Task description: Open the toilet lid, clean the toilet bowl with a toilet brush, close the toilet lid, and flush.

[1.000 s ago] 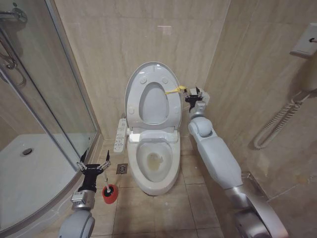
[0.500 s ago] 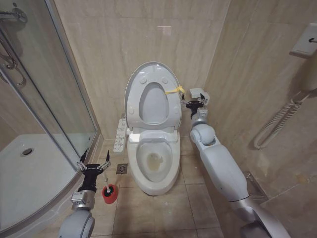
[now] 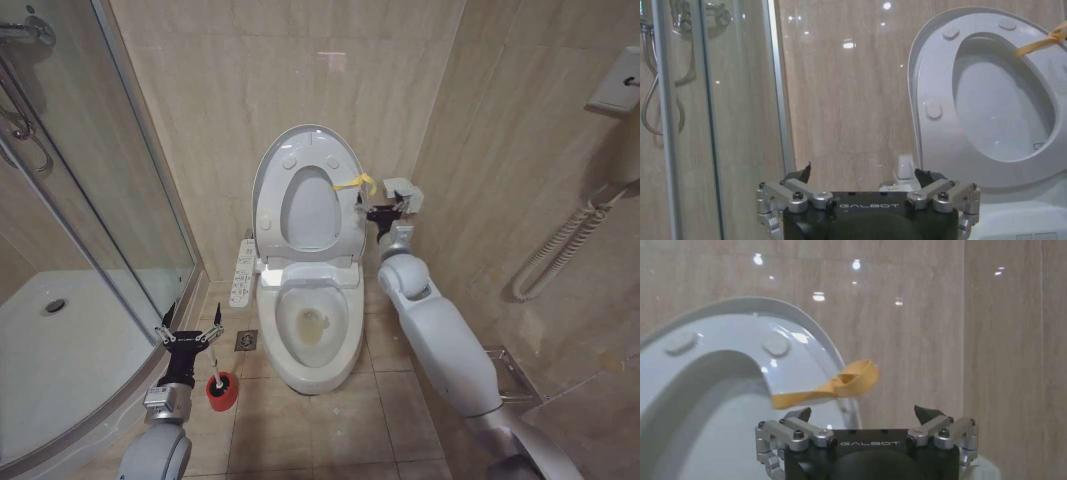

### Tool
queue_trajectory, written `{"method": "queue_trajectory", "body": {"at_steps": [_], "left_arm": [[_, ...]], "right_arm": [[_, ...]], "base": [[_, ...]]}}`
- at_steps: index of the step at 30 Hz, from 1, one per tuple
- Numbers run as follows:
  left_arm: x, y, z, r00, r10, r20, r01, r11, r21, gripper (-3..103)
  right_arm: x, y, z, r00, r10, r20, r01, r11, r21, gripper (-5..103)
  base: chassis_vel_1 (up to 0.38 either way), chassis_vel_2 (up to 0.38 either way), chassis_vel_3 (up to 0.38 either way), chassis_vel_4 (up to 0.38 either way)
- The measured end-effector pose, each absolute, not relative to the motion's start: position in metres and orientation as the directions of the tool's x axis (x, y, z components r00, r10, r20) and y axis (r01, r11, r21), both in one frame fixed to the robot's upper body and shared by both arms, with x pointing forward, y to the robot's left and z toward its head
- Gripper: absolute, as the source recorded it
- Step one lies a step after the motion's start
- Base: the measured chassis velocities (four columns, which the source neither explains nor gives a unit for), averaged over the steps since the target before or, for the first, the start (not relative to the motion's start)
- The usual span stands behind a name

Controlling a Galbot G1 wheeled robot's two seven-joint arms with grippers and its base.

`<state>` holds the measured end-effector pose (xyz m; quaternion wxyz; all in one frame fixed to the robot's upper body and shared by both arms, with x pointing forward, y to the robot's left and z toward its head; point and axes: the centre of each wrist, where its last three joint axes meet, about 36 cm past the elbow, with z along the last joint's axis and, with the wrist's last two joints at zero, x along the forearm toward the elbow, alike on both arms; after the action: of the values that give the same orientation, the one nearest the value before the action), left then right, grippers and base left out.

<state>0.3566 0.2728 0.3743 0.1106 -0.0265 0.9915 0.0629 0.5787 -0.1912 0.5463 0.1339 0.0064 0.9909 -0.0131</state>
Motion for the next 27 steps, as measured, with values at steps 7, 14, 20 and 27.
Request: {"method": "queue_trajectory", "body": {"at_steps": [7, 14, 20, 27], "left_arm": [[0.357, 0.273, 0.374, -0.974, -0.039, -0.223, -0.066, 0.991, 0.119, 100], [0.357, 0.273, 0.374, -0.974, -0.039, -0.223, -0.066, 0.991, 0.119, 100], [0.357, 0.273, 0.374, -0.974, -0.039, -0.223, -0.067, 0.991, 0.119, 100], [0.357, 0.273, 0.374, -0.974, -0.039, -0.223, -0.066, 0.991, 0.119, 100]], "right_arm": [[0.553, -0.193, 0.543, -0.96, 0.001, -0.281, 0.003, 1.0, -0.006, 100], [0.508, -0.209, 0.497, -0.973, 0.049, -0.225, 0.048, 0.999, 0.012, 100], [0.465, -0.217, 0.446, -0.983, 0.074, -0.166, 0.074, 0.997, 0.008, 100], [0.438, -0.228, 0.42, -0.979, 0.103, -0.176, 0.103, 0.995, 0.01, 100]], "base": [[0.0, 0.0, 0.0, 0.0], [0.0, 0.0, 0.0, 0.0], [0.0, 0.0, 0.0, 0.0], [0.0, 0.0, 0.0, 0.0]]}}
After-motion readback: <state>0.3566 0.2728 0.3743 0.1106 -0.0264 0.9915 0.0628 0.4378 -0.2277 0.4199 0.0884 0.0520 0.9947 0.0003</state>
